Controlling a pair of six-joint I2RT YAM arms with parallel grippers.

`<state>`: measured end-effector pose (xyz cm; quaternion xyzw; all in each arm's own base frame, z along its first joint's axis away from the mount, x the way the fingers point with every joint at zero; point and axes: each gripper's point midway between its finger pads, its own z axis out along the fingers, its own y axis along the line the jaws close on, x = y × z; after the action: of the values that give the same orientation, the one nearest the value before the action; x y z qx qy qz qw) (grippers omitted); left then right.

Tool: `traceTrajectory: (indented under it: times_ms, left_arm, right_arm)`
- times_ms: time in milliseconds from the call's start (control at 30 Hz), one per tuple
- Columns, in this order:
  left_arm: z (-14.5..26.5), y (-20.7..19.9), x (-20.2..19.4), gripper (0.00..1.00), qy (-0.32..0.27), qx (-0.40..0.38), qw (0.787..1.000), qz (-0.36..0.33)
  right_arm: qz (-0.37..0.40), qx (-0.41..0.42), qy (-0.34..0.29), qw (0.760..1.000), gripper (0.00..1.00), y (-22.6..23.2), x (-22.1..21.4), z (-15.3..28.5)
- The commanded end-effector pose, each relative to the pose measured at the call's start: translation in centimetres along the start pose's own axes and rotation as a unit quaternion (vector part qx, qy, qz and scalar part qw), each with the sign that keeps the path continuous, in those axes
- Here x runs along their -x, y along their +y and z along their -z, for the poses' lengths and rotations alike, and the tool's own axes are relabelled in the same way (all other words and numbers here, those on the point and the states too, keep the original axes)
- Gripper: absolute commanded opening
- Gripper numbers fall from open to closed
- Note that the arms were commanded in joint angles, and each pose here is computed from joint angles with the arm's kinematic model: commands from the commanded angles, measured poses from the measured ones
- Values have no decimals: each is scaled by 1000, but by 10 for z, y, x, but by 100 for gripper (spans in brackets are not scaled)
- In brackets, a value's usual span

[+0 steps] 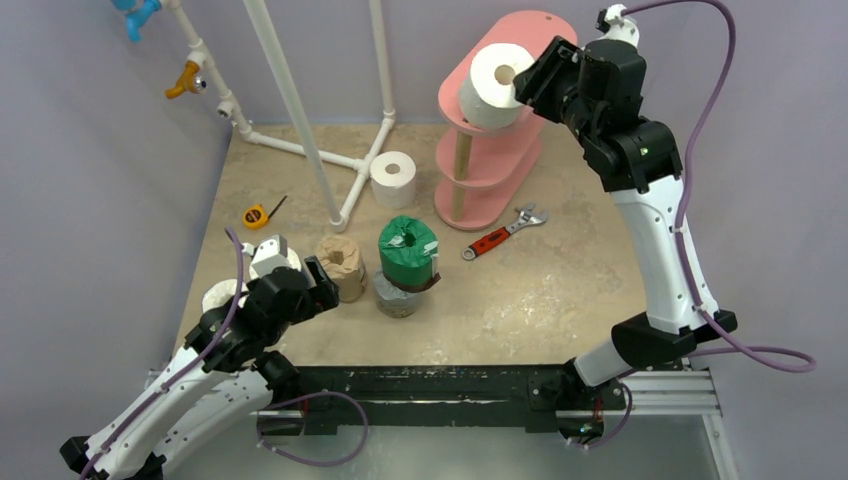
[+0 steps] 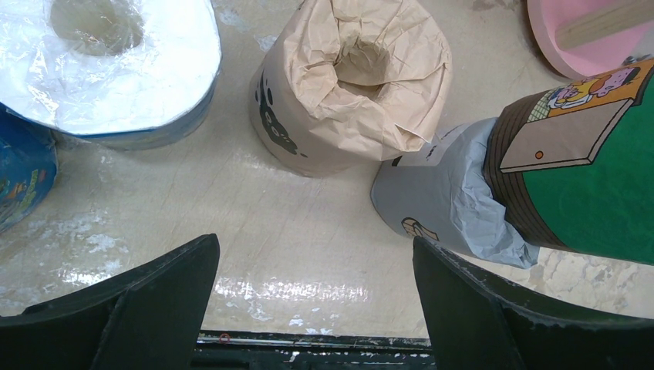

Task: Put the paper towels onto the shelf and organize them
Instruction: Place the paper towel on the shelf.

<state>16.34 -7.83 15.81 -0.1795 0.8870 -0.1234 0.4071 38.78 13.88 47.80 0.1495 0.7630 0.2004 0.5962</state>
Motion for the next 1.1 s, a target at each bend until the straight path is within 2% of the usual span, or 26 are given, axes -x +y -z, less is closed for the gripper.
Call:
traceTrajectory:
  times_ms: [0, 367, 567, 767, 900, 1067]
  left_arm:
    - [0, -1, 4, 96, -9, -1, 1000, 4]
    - [-3, -1, 1, 95, -5, 3, 1000, 2]
    - [-1, -2, 4, 95, -10, 2, 1000, 2]
    - [-2, -5, 5, 96, -9, -4, 1000, -1]
    - [1, -18, 7, 97, -8, -36, 999, -8]
    - [7, -35, 16, 98, -20, -82, 996, -17]
  right_arm:
    - [-20, 36, -42, 998, 50, 18, 30, 8]
    - [-19, 33, -39, 999, 53, 15, 28, 2]
    - [-21, 38, -44, 998, 57, 16, 30, 8]
    - [-17, 47, -65, 997, 71, 10, 29, 20]
    - [-10, 57, -94, 994, 86, 1, 28, 32]
    - [-3, 84, -122, 989, 98, -6, 15, 46]
